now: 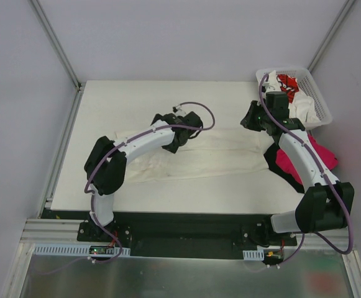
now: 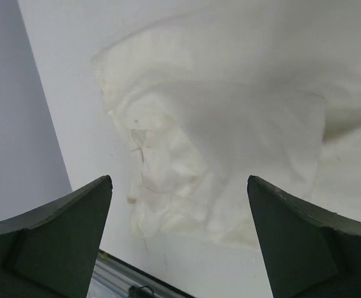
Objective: Fold and stack the t-shirts
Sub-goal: Fold the other side of the tshirt into a rectangle
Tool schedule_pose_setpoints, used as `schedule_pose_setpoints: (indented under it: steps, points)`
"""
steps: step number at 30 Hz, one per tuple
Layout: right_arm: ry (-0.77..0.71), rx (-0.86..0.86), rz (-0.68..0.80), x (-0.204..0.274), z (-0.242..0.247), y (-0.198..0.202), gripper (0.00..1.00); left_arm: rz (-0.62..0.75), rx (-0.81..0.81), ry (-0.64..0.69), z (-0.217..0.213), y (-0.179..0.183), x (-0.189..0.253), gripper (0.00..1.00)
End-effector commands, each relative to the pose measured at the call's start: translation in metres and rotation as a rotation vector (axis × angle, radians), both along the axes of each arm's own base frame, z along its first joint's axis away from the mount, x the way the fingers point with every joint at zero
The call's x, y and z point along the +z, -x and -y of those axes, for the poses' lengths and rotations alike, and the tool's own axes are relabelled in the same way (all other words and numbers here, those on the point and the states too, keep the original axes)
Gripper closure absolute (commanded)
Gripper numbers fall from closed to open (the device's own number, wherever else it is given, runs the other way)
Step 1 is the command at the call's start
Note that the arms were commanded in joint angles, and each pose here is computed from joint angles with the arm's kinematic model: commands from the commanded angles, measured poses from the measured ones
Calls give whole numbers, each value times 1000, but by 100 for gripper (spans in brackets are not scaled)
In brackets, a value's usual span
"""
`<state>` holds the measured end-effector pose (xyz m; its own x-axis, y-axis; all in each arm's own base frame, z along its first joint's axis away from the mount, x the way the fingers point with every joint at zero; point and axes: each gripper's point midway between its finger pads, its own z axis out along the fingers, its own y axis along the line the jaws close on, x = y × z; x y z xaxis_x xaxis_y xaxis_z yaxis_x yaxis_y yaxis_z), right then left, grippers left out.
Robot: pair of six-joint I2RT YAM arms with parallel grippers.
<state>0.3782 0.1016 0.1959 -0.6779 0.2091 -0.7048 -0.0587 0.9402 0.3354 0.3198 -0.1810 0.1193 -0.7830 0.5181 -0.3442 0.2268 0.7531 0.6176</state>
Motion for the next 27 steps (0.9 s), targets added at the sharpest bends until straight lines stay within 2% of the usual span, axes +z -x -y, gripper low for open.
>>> schedule_pose_setpoints:
  steps: [1, 8, 14, 20, 27]
  points:
    - [-24, 2, 64, 18, -1, -4, 84, 232, 266, 100, -35, -27, 48, 11]
    - [-12, 0, 58, 13, 1, 0, 84, 354, 598, 311, -79, -62, 56, 15]
    - [-3, -1, 57, 11, 2, -1, 84, 310, 876, 500, -112, -71, 13, 18]
    - [3, -4, 39, 3, 4, -2, 85, 292, 1013, 590, -126, -65, -20, 19]
    - [2, -6, 34, 2, 5, -3, 85, 255, 1073, 702, -124, -63, -46, 22]
